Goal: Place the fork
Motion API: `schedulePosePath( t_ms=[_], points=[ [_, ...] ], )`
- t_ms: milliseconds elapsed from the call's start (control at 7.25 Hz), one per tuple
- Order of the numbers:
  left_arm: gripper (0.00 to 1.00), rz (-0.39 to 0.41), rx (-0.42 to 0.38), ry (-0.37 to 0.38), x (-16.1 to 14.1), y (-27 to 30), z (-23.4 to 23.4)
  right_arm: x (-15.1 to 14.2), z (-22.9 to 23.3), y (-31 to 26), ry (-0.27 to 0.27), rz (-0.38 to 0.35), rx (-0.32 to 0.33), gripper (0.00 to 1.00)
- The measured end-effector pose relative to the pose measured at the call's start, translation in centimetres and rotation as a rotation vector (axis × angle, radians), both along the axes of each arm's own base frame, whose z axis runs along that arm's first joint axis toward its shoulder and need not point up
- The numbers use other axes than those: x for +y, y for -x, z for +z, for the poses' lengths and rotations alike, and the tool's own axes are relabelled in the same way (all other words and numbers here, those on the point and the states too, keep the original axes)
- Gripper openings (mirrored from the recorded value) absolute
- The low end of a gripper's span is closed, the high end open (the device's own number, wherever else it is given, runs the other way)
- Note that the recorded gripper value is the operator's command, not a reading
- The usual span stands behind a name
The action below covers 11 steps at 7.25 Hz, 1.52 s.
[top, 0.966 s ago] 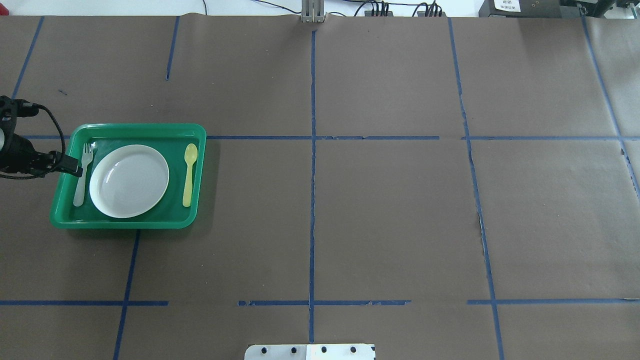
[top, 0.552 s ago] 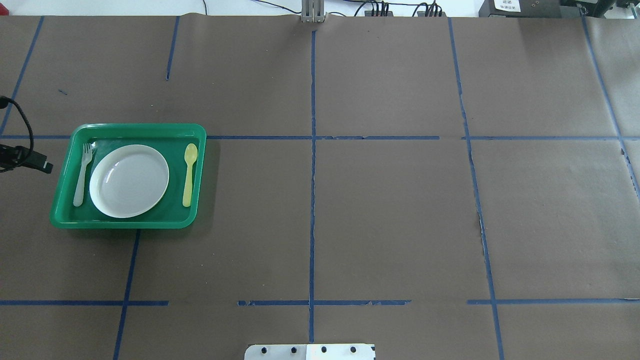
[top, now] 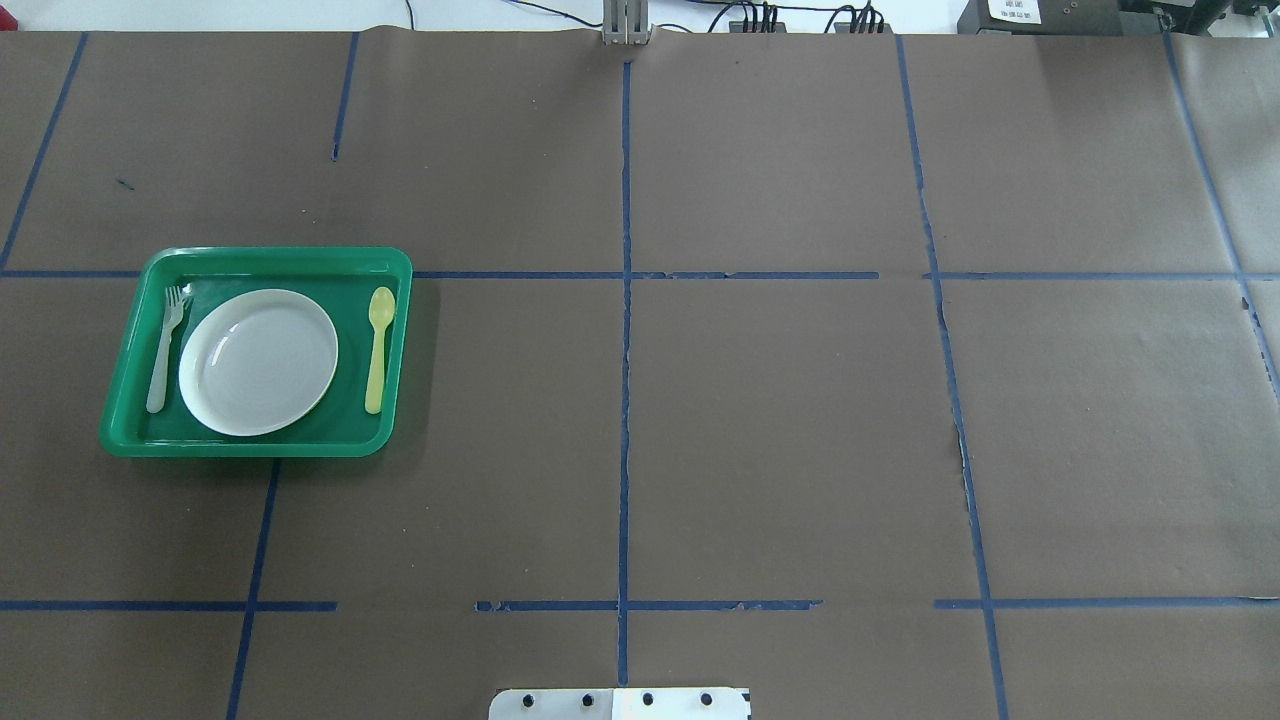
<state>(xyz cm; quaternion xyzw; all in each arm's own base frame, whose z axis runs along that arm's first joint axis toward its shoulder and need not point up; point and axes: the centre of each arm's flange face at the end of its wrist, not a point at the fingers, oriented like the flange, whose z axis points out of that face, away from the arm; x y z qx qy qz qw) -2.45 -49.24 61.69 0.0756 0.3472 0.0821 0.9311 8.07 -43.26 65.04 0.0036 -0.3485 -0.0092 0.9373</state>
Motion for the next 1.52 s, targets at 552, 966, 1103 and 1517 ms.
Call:
schedulePosePath(
  t_ms=[552, 966, 1103, 1517],
  points=[
    [1.0, -0.104, -0.006, 0.091, 2.5, 7.1, 1.6, 0.0, 0.0, 0.0, 0.001, 0.0, 0.0, 1.0],
    [1.0, -0.103, 0.002, 0.092, 2.6, 7.1, 1.6, 0.0, 0.0, 0.0, 0.0, 0.0, 0.0, 1.0],
    [1.0, -0.103, 0.004, 0.091, 2.6, 7.1, 1.5, 0.0, 0.0, 0.0, 0.0, 0.0, 0.0, 1.0],
    [1.0, -0.101, 0.006, 0.089, 2.6, 7.0, 1.4, 0.0, 0.0, 0.0, 0.001, 0.0, 0.0, 1.0]
  ],
)
